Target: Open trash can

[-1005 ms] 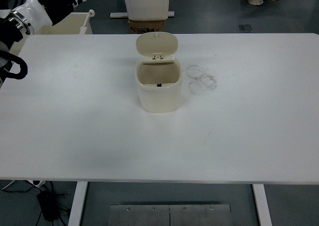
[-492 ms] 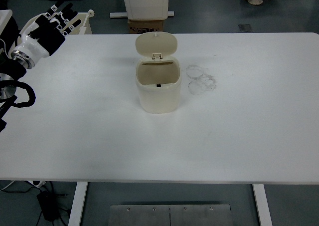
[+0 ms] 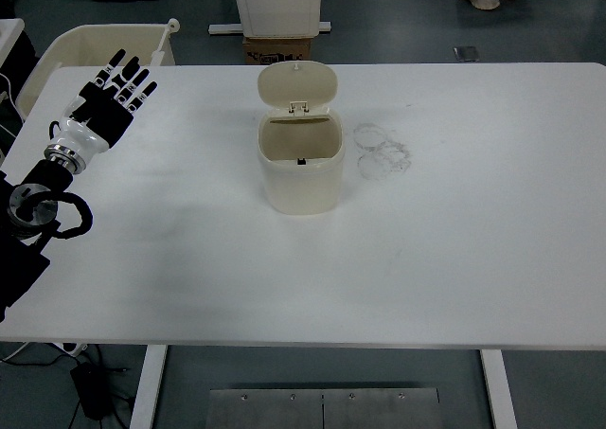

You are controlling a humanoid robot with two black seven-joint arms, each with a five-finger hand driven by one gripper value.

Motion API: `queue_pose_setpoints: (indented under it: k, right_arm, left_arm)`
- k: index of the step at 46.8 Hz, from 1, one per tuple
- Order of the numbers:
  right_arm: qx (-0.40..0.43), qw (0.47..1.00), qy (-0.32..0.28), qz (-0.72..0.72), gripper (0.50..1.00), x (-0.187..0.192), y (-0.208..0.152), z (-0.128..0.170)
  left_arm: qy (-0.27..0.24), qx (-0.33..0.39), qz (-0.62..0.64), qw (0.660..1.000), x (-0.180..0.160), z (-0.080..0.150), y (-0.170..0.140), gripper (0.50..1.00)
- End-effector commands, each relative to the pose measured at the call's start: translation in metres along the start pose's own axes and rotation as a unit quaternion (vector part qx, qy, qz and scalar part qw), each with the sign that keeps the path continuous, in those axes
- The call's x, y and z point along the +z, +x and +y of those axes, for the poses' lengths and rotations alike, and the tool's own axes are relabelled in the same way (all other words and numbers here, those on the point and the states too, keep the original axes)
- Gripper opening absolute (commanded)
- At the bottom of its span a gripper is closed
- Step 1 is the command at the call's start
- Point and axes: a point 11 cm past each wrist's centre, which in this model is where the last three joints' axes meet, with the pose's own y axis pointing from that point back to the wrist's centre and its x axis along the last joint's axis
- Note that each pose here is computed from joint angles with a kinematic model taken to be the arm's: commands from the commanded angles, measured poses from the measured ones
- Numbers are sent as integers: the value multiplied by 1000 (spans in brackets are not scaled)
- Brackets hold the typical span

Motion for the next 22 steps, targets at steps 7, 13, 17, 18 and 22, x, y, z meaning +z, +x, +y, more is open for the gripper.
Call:
queue_pose_setpoints:
  k: [7, 13, 17, 18, 22]
  right_arm:
    - [0, 1000, 0, -2, 993, 0, 0, 0]
    - [0, 1000, 0, -3, 993, 0, 0, 0]
    - [0, 1000, 0, -3, 993, 0, 0, 0]
    - [0, 1000, 0, -3, 993, 0, 0, 0]
    - [0, 1000, 0, -3, 993, 0, 0, 0]
  left_arm:
    - [8, -1, 10, 1000, -15, -3, -4, 1000]
    - [17, -2, 14, 1000, -27, -5, -7, 1000]
    - [19, -2, 16, 1000, -31, -6, -8, 1000]
    - [20, -3, 17, 1000, -32, -6, -9, 1000]
    - [24, -6, 19, 1000, -38, -8, -12, 1000]
